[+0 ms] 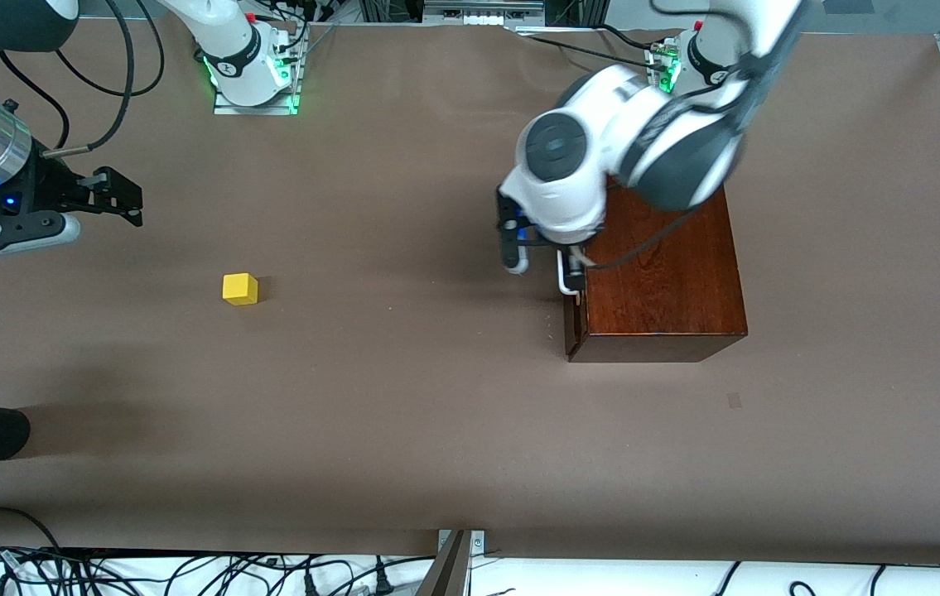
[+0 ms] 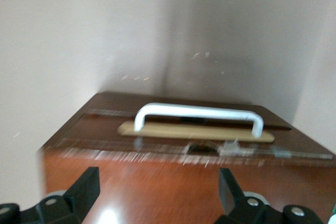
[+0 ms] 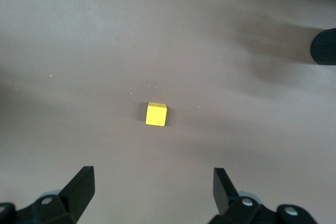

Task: Open drawer, take yellow block, close drawer

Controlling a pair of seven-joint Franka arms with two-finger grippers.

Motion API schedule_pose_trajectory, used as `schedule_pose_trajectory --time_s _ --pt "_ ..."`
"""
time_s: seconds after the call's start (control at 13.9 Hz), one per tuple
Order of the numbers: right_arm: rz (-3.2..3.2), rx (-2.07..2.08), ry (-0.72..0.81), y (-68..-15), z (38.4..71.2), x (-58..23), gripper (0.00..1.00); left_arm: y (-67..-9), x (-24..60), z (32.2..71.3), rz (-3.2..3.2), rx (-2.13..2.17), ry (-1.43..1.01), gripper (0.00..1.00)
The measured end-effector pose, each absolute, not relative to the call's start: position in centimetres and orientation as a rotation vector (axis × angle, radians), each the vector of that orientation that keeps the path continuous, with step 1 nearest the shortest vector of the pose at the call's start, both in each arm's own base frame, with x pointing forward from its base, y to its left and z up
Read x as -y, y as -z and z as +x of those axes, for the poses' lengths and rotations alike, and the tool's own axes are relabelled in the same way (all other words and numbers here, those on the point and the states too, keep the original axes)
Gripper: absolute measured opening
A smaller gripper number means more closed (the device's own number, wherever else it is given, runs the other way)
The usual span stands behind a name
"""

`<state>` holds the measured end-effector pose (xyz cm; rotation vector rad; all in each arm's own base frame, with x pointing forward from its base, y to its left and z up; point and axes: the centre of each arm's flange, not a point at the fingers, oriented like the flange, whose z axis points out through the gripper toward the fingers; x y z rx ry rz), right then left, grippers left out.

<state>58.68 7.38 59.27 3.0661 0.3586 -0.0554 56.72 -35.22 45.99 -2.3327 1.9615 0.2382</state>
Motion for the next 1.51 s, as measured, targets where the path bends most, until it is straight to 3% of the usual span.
schedule_pose_trajectory --time_s 0.22,0.43,0.79,1.15,1.51 --pt "3.066 -0.357 0.061 -59.1 58.8 -7.4 1.00 -54.0 27.7 58.9 -2.530 -1.844 -0.083 1.00" --pt "3.066 -0.357 0.059 -59.1 58.8 -7.4 1.00 -57.5 18.2 60.5 -2.724 -1.683 -0.060 1.00" --pt "3.066 -0.360 0.057 -59.2 58.8 -7.5 1.00 -60.5 9.2 57.0 -3.008 -0.883 -0.061 1.00" --pt "3.066 -0.360 0.057 -59.2 58.8 -7.5 1.00 -63.4 4.4 54.1 -3.099 -0.238 0.133 1.00" --pt "3.066 -0.361 0.056 -59.2 58.8 -7.6 1.00 -61.0 3.9 54.5 -3.113 -0.068 0.071 1.00"
